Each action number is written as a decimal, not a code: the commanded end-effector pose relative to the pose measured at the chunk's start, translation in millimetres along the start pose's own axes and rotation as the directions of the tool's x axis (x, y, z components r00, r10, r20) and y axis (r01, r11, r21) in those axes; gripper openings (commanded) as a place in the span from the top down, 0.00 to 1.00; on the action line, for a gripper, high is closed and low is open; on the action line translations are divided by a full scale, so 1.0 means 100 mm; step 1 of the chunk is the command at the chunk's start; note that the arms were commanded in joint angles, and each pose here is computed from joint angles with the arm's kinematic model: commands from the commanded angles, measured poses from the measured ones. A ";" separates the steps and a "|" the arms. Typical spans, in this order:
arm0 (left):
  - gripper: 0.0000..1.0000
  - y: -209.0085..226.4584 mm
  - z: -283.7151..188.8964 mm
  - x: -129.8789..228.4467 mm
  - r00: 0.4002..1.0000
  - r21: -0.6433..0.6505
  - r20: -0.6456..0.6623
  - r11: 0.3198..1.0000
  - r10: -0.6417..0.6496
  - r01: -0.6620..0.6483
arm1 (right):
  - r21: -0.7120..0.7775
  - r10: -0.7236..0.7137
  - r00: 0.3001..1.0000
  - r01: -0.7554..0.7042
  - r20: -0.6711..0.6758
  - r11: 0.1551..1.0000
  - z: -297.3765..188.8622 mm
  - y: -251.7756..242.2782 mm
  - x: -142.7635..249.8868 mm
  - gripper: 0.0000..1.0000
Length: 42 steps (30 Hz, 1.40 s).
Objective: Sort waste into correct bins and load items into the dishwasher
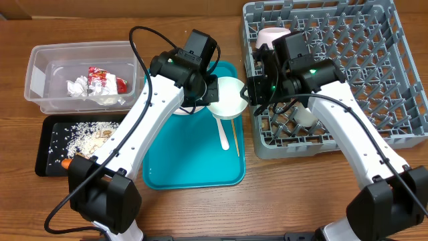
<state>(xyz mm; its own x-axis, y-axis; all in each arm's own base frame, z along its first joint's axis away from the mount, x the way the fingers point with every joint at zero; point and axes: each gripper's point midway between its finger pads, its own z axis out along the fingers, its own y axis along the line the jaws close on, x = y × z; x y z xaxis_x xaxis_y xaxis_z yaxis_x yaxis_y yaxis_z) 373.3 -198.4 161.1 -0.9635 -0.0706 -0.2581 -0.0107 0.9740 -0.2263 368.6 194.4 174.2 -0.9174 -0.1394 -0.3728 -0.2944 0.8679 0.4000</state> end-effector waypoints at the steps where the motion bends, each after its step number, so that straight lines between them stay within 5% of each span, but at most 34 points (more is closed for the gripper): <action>1: 0.96 0.00 0.06 0.02 1.000 0.000 -0.011 1.000 0.008 -0.008 | 0.005 0.017 1.000 -0.017 -0.011 1.000 0.05 -0.01 0.03 0.53; 20: 0.96 -0.03 0.06 0.03 1.000 0.018 -0.016 1.000 0.009 -0.009 | -0.008 -0.024 0.999 0.024 -0.024 1.000 0.12 0.17 0.08 0.54; 42: 0.96 -0.05 0.06 0.01 1.000 0.030 -0.010 1.000 0.009 -0.009 | 0.025 -0.021 0.999 0.021 -0.024 0.999 0.12 0.11 0.09 0.93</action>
<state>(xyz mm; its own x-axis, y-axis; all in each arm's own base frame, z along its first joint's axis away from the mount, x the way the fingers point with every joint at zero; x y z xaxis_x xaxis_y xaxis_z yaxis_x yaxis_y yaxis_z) 375.6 -199.7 161.9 -0.9613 -0.0726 -0.2657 -0.0085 0.9720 -0.2348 366.0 199.2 165.1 -0.9199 -0.1457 -0.3641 -0.2785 0.8964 0.3448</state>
